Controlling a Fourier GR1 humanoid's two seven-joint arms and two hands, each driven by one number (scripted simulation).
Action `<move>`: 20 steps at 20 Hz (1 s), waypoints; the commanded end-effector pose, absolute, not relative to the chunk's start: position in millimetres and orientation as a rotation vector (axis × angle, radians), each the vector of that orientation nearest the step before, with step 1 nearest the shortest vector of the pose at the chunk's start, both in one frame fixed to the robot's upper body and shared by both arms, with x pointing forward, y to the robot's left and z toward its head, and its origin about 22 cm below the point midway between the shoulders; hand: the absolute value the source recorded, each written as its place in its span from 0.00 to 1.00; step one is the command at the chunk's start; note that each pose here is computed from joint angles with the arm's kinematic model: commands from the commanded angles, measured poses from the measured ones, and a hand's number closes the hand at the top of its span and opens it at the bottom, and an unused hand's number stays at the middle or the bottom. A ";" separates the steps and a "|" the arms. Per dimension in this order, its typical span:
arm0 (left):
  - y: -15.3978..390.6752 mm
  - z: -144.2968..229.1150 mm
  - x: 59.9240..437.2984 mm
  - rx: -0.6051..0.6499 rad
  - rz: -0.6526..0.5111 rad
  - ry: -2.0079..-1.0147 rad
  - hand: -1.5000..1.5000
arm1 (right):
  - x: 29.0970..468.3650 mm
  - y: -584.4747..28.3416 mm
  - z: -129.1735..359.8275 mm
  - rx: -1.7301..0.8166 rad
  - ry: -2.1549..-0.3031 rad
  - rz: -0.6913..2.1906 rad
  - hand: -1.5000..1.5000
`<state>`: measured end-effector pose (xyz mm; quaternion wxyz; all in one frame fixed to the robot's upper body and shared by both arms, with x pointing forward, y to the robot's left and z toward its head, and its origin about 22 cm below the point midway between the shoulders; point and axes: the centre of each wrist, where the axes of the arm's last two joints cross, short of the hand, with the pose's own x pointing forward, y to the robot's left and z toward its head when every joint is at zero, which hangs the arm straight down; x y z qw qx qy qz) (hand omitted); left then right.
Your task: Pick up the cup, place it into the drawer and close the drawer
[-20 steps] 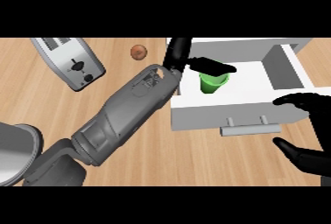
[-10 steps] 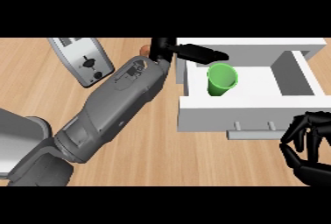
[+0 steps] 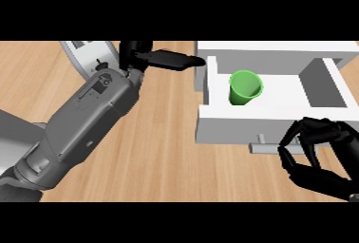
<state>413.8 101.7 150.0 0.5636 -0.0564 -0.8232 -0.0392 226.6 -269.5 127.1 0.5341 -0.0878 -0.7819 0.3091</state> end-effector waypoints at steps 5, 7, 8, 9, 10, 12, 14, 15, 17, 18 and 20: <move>159.8 129.4 389.6 -0.141 -0.046 -1.914 0.00 | 260.6 -247.5 88.9 -0.391 -1.794 0.980 1.00; 171.8 147.6 388.3 -0.140 -0.045 -1.915 0.00 | 258.8 -235.9 87.1 -0.442 -1.737 1.091 1.00; 169.0 135.7 378.2 -0.153 -0.033 -1.920 0.00 | 259.0 -238.7 75.8 -0.474 -1.691 1.148 1.00; 186.5 123.9 378.4 -0.136 -0.022 -1.893 0.00 | 276.6 -228.3 87.0 -0.520 -1.669 1.164 1.00; 189.6 138.6 372.5 -0.144 -0.055 -1.904 0.00 | 272.3 -229.0 67.0 -0.529 -1.670 1.203 1.00; 203.8 146.0 372.9 -0.137 -0.035 -1.924 0.00 | 284.0 -208.8 52.0 -0.587 -1.649 1.255 1.00; 210.3 123.1 367.2 -0.133 -0.017 -1.923 0.00 | 305.0 -217.8 43.5 -0.616 -1.631 1.324 1.00; 228.4 112.7 362.3 -0.116 -0.034 -1.904 0.00 | 307.8 -222.6 36.6 -0.626 -1.640 1.324 1.00; 217.0 122.9 354.1 -0.166 -0.012 -1.905 0.00 | 329.0 -220.1 21.1 -0.630 -1.597 1.334 1.00; 233.3 114.4 357.2 -0.133 -0.018 -1.918 0.00 | 341.7 -205.2 25.3 -0.635 -1.593 1.341 1.00; 240.3 106.4 343.9 -0.128 -0.011 -1.918 0.00 | 352.6 -222.7 8.7 -0.633 -1.598 1.304 1.00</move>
